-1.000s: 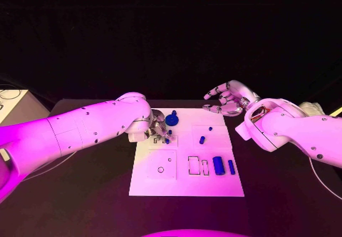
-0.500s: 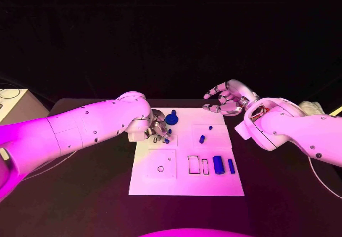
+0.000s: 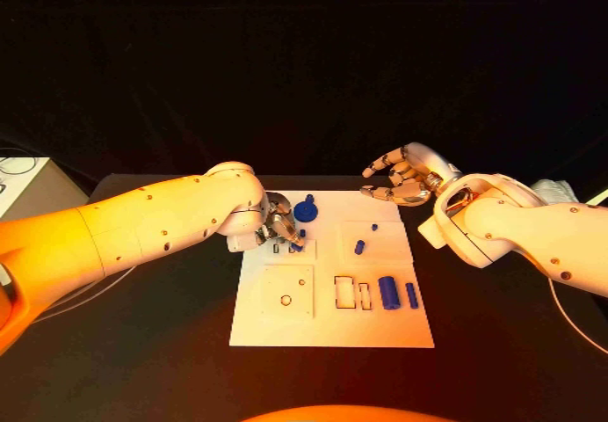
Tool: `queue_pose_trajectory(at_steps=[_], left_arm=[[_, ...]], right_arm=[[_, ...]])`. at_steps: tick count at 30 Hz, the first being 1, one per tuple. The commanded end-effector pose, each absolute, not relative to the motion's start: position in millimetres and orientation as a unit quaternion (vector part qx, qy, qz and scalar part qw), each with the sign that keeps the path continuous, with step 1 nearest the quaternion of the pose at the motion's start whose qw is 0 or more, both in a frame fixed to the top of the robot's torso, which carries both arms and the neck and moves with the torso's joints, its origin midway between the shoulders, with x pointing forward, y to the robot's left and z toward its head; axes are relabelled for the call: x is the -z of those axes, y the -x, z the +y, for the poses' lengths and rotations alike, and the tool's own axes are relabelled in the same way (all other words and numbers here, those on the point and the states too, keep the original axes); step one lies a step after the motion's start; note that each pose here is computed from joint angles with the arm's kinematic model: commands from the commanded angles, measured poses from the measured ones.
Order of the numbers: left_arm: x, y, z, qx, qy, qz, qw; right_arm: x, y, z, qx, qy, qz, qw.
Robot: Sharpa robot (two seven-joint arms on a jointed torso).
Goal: Assemble the parts on the task board
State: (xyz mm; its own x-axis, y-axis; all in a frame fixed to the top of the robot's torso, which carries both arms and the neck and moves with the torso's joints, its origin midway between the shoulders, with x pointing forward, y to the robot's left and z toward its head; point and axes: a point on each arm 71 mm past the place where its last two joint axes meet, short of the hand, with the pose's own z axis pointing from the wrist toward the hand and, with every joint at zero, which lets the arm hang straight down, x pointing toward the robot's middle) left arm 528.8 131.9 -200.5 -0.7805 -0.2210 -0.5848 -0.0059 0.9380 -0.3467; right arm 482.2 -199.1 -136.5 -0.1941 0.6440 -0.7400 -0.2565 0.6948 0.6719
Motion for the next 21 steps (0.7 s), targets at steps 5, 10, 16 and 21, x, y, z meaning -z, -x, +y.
queue_pose_trajectory(at_steps=[5, 10, 16, 21], left_arm=[[195.6, -529.7, 134.0, 0.184, 0.091, 0.914, 0.35], [194.2, -529.5, 136.6, 0.182, 0.095, 0.909, 0.363], [193.6, -528.9, 138.6, 0.173, 0.087, 0.905, 0.379], [194.3, -527.4, 138.9, 0.165, 0.074, 0.902, 0.393]], right_arm=[[139.0, -481.9, -198.6, -0.364, -0.137, 0.69, 0.61], [139.7, -482.1, -199.3, -0.363, -0.137, 0.691, 0.61], [140.2, -482.2, -200.3, -0.362, -0.138, 0.692, 0.61], [140.2, -482.2, -200.9, -0.361, -0.138, 0.692, 0.61]])
